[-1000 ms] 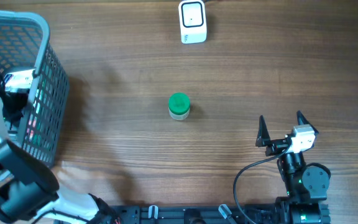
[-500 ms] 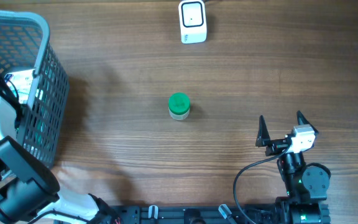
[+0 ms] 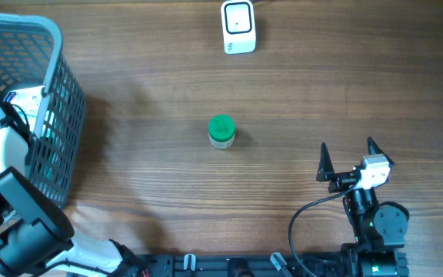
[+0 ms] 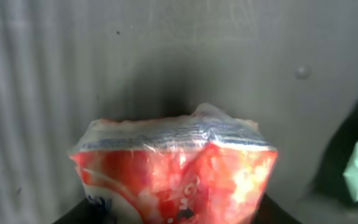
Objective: Scan the item barcode
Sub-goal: 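Grasp the red-white box and place it left of the jar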
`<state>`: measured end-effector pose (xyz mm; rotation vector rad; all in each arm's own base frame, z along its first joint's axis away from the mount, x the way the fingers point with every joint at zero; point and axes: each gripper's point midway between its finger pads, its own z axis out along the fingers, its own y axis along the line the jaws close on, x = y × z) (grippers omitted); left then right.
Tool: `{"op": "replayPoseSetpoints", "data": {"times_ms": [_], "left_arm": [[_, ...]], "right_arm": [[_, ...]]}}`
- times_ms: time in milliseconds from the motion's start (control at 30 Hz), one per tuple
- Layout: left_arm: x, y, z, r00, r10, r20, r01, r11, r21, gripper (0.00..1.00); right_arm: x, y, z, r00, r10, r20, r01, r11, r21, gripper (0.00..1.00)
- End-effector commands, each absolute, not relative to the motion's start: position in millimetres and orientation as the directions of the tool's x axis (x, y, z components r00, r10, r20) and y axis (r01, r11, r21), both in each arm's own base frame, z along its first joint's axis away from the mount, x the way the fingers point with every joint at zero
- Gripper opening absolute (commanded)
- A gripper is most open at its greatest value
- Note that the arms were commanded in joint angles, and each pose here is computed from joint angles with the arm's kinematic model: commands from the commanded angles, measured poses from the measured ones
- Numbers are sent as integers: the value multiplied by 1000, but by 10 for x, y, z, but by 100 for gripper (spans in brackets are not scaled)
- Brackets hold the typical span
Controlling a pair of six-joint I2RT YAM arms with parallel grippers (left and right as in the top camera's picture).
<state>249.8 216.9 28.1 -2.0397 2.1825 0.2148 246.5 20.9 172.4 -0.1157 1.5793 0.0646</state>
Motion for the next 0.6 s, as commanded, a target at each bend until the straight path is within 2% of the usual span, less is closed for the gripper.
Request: {"op": "replayPoseSetpoints", "data": {"times_ms": [0,67,167,300,367,433,567], "left_arm": [[2466,2075,249,-75,-981,-179,-997,76,4,39],[2491,2093,406,-70,-977,-200,-997,76,-22,38],[2519,2113,1007,-52,-964,-260,-992,80,-96,39],[2414,1953,2185,-2,-928,-372,-950,118,-289,41],[2402,1734,2635,2,-922,-387,-893,173,-416,42],[2410,1350,3197,-20,-909,-416,-756,287,-589,42],[2328,666,3877,-93,-861,-501,-470,481,-740,46]], "right_arm": [[2460,248,1739,2,-51,-999,-134,990,-51,100],[2460,248,1739,2,-52,-999,-134,990,-52,100],[2460,248,1740,3,-51,-999,-134,990,-51,100],[2460,248,1740,3,-51,-999,-134,990,-51,100],[2460,248,1739,2,-51,-999,-134,990,-51,100],[2460,248,1739,2,-51,-999,-134,990,-51,100],[2460,248,1739,2,-51,-999,-134,990,-51,100]]}}
